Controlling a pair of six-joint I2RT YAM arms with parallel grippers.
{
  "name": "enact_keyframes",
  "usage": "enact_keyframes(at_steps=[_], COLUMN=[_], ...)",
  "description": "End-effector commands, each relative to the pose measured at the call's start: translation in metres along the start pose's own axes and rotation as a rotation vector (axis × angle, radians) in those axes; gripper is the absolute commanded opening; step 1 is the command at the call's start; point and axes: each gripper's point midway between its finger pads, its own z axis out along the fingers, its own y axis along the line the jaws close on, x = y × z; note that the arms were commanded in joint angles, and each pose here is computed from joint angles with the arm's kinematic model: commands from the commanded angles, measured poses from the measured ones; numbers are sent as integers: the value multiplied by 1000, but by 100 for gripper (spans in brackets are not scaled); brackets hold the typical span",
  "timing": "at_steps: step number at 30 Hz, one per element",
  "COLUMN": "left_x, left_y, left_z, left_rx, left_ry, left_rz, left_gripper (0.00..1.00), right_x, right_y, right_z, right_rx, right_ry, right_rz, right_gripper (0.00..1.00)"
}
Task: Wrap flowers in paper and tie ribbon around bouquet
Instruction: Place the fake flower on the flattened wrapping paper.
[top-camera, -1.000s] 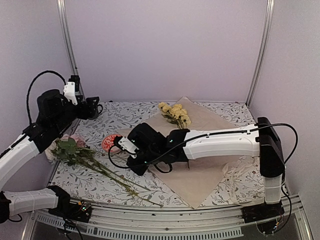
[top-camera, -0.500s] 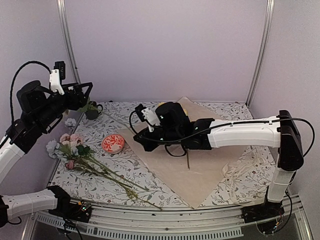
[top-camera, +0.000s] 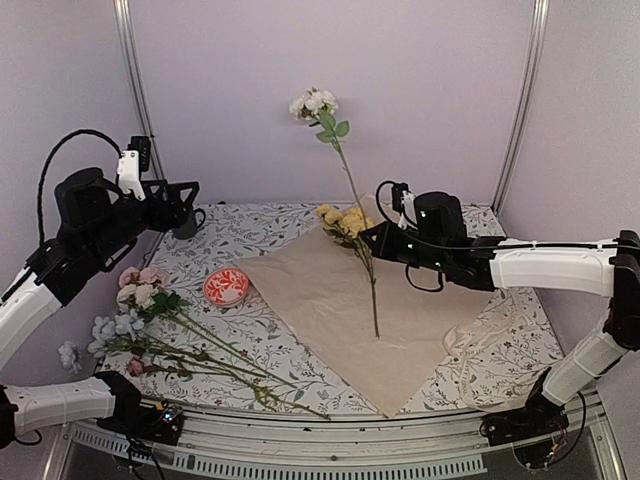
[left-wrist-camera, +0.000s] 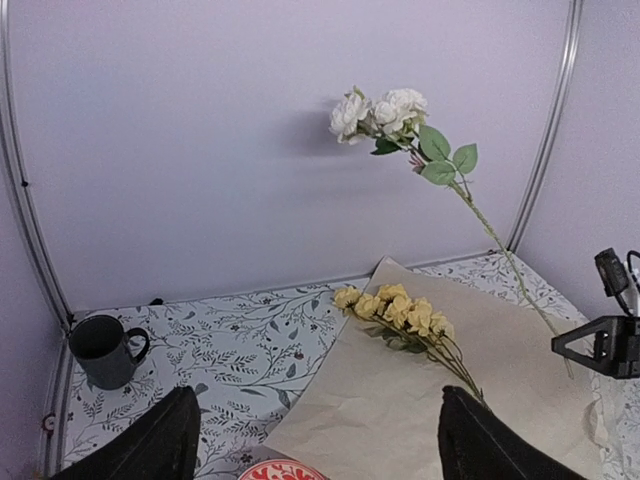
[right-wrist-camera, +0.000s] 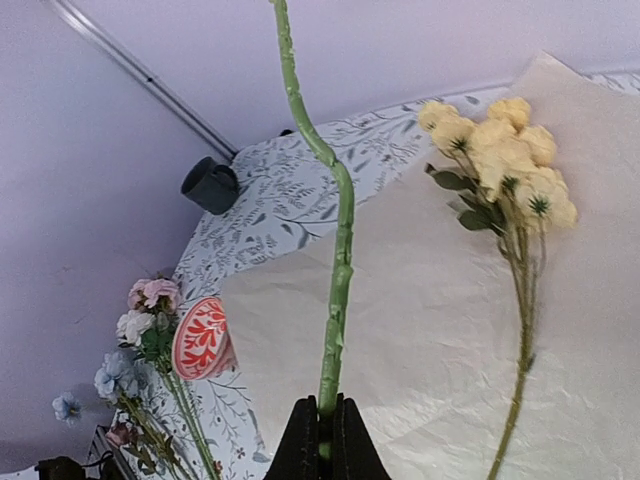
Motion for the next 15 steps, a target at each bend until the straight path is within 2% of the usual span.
enact_keyframes(at_steps=[1, 4, 8, 15], left_x=[30, 43, 57, 92], left_y=[-4, -3, -3, 9], left_z=[19, 30, 46, 62], left_rx=[15, 12, 7, -8], left_ry=[70, 101, 138, 223], left_rz=[42, 66, 100, 97], left_gripper=[85, 86, 88, 89], right_x=[22, 58, 102, 151], right_y=[-74, -116, -147, -165], right_z=[-23, -37, -43, -30], right_rx=[229, 343, 406, 421], right_ry=[25, 102, 211, 385], right_rz=[151, 174, 200, 198], right_gripper=[0, 0, 0, 0])
